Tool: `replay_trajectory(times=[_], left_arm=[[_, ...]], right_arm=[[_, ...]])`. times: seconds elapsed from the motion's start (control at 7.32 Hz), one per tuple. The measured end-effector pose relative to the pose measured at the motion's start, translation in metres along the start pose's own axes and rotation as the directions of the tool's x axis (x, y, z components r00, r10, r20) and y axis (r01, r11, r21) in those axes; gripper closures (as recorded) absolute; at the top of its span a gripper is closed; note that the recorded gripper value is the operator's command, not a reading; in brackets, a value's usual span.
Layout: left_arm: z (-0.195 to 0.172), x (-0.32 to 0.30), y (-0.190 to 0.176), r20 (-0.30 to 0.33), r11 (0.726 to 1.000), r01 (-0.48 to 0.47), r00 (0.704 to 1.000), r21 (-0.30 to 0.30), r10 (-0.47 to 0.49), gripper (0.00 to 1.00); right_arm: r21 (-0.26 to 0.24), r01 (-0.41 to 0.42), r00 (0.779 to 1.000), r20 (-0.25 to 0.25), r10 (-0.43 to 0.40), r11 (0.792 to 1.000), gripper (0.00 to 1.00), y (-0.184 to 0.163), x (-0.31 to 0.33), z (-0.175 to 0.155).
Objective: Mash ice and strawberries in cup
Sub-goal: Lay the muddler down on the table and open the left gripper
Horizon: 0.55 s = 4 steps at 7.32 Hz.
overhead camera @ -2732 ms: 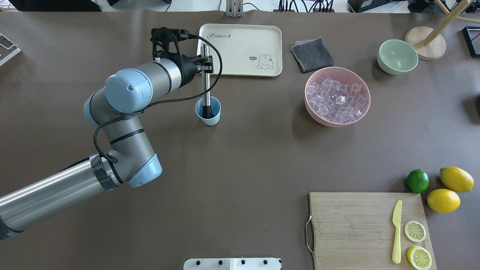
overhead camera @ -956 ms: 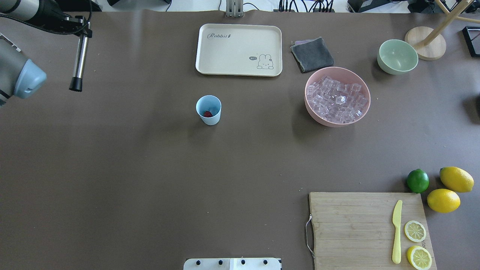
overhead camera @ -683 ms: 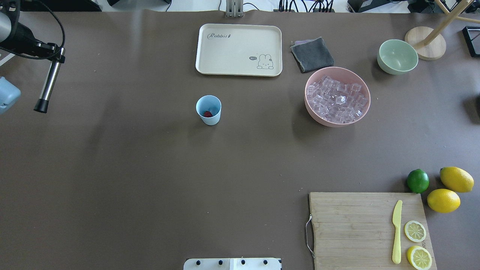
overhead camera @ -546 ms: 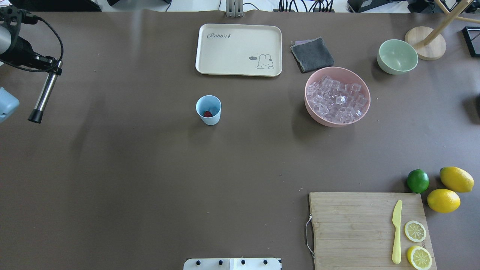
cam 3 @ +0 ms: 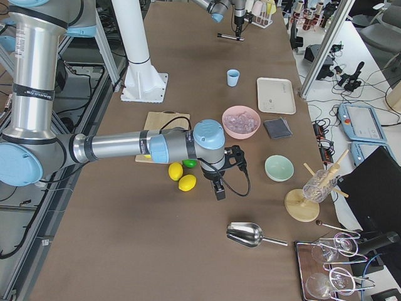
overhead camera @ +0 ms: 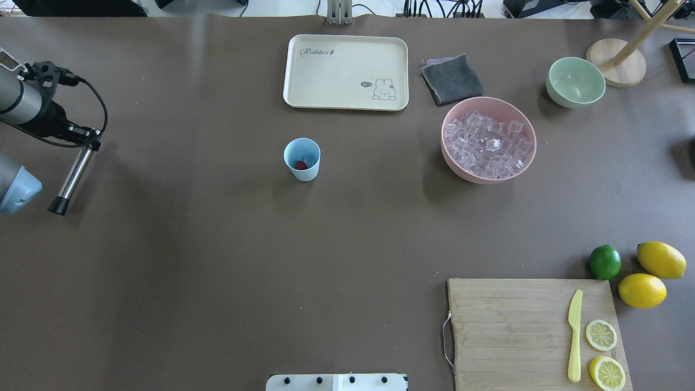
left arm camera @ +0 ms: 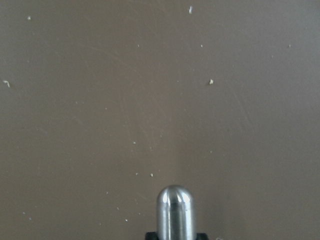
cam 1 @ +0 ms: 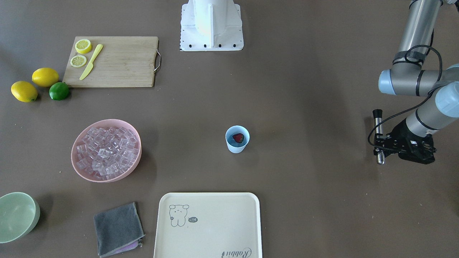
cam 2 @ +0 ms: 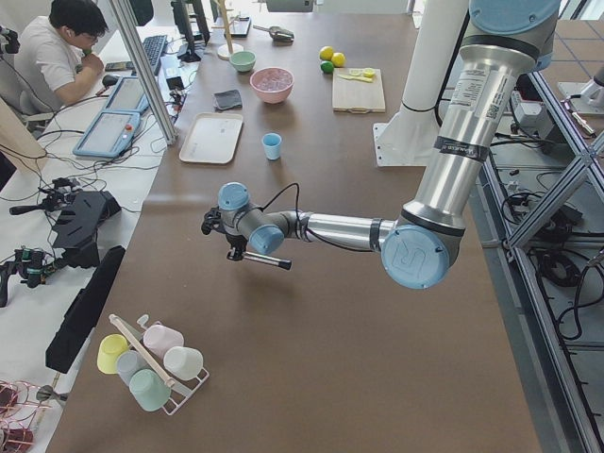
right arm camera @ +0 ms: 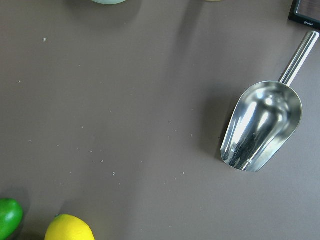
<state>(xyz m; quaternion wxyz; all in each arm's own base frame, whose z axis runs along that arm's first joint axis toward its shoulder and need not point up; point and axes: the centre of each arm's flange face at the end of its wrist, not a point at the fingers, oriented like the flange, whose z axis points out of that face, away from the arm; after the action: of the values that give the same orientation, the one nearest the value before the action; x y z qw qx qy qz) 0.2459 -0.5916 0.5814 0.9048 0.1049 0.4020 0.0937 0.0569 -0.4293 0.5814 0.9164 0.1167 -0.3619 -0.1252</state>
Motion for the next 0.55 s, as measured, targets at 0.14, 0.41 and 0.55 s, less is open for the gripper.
replay_trajectory(times=[0.14,0.41,0.55], left_arm=[[-0.008,-0.004,-0.003,-0.004,1.0,0.008,1.0,0.009,-0.008,0.02],[-0.054,-0.03,-0.026,-0.035,0.996,0.078,0.996,0.034,-0.077,0.01],[-0.085,-0.046,-0.041,-0.052,0.991,0.126,0.991,0.045,-0.124,0.01]], right_arm=[[0.0,0.002,1.0,-0.001,-0.002,1.0,0.02,0.0,0.0,0.0],[0.0,0.002,1.0,-0.001,-0.002,1.0,0.02,0.0,0.0,0.0],[-0.001,-0.001,1.0,-0.002,0.001,1.0,0.02,0.0,0.001,0.0]])
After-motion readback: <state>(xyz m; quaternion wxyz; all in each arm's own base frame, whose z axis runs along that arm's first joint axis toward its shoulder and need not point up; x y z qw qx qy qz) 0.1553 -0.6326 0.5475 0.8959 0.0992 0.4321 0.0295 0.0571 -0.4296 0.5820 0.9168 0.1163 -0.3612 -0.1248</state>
